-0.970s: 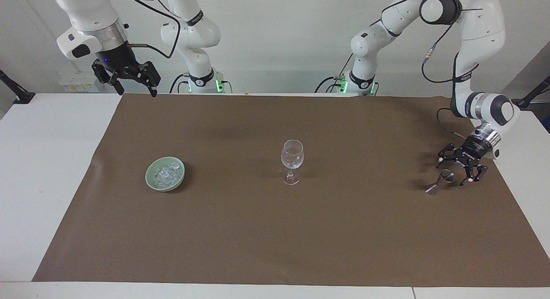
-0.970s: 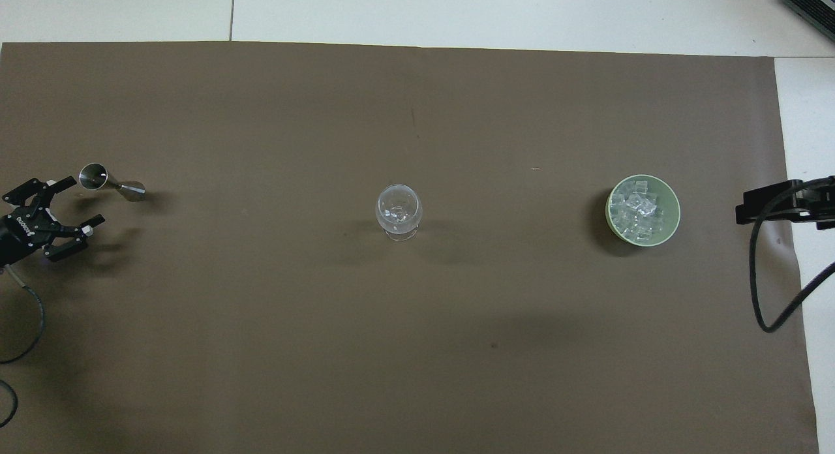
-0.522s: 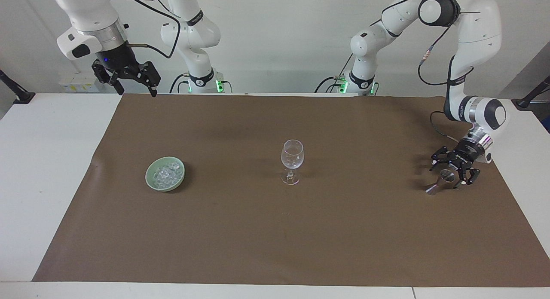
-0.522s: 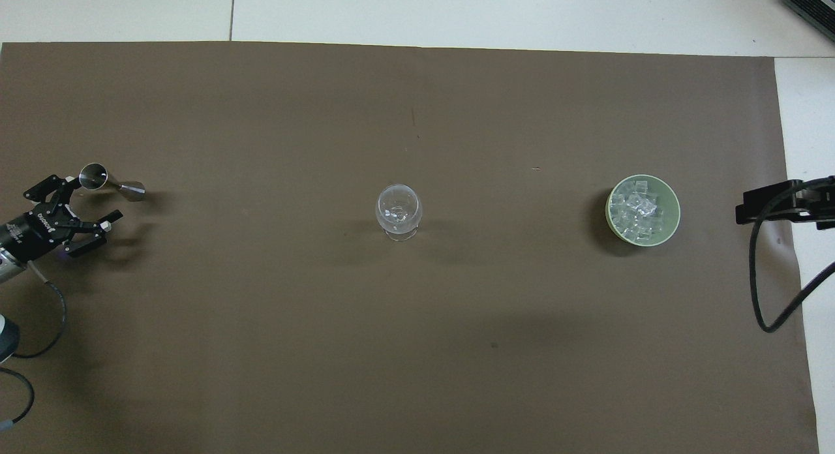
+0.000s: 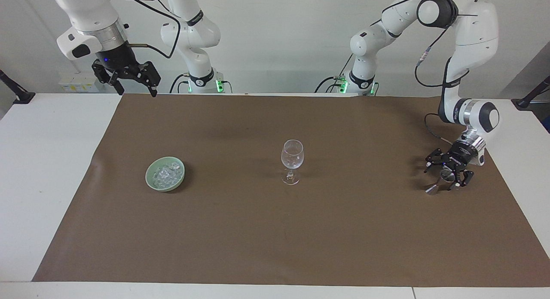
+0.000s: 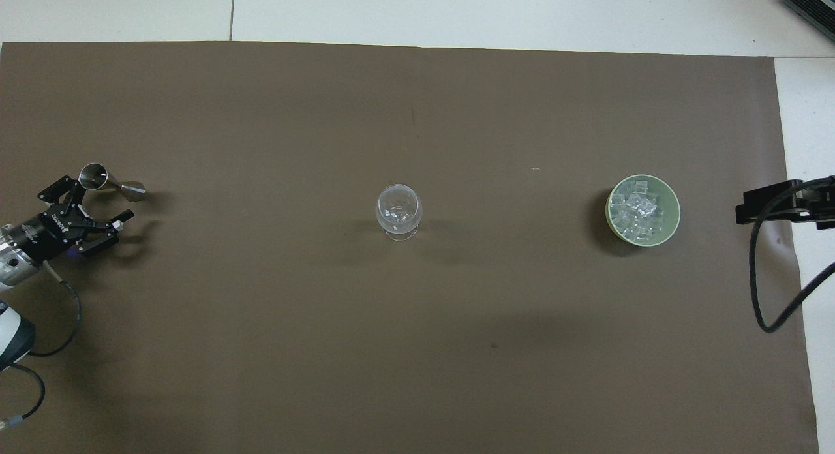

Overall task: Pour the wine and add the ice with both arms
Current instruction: 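Close the left gripper around the silver jigger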

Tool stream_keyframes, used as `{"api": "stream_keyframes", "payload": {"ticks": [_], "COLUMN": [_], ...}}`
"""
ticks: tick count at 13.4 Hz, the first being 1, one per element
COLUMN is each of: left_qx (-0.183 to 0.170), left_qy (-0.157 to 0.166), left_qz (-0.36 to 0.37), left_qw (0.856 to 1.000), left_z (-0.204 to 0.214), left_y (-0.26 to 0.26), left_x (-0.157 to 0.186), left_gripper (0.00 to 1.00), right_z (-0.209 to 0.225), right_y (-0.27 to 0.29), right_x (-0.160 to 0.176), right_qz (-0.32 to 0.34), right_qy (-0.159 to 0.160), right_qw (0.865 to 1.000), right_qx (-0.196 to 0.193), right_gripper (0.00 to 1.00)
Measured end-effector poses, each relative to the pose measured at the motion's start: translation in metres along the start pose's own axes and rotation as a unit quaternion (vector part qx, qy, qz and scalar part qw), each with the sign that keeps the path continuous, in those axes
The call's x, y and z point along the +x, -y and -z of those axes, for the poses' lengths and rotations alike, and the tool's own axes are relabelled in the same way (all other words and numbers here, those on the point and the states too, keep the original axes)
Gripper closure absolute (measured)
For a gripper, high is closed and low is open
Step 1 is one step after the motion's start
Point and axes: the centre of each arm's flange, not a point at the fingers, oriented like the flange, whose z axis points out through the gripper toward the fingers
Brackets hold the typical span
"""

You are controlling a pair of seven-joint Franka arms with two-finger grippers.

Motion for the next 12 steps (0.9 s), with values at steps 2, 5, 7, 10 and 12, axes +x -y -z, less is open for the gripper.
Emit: {"api": "stream_keyframes", "payload": {"ticks": [2,5,7,10,12], "left_qx": [-0.003,-0.004,-0.006,-0.012,-0.014], "left_qy": [0.002,0.003,0.005,0.009,0.011], "left_qz": [0.000,-0.001,-0.002,-0.001,0.000], "left_qw": [1.000,1.000,1.000,1.000,1.000], "left_z": [-0.0003,-0.0001,-0.0002,-0.0005,-0.0005], "left_y": [-0.0002,-0.0005,-0.0007,-0.0014,-0.0018], "left_x": [0.0009,0.0009,0.0012,0.0018,0.0015], "left_gripper": [0.00,0.00,0.00,0.03,0.06], "right_z": [0.0000,0.0000,0.0000,0.0000,0.0000], "right_y": [0.0000,0.0000,0.0000,0.0000,0.0000], "right_x": [0.0000,0.0000,0.0000,0.0000,0.0000], "right_qz": [0.000,0.000,0.000,0.000,0.000], "right_qy": [0.000,0.000,0.000,0.000,0.000], "right_qw": [1.000,1.000,1.000,1.000,1.000], "right_qx": [0.000,0.000,0.000,0.000,0.000], "right_gripper": [0.00,0.00,0.00,0.00,0.00]}}
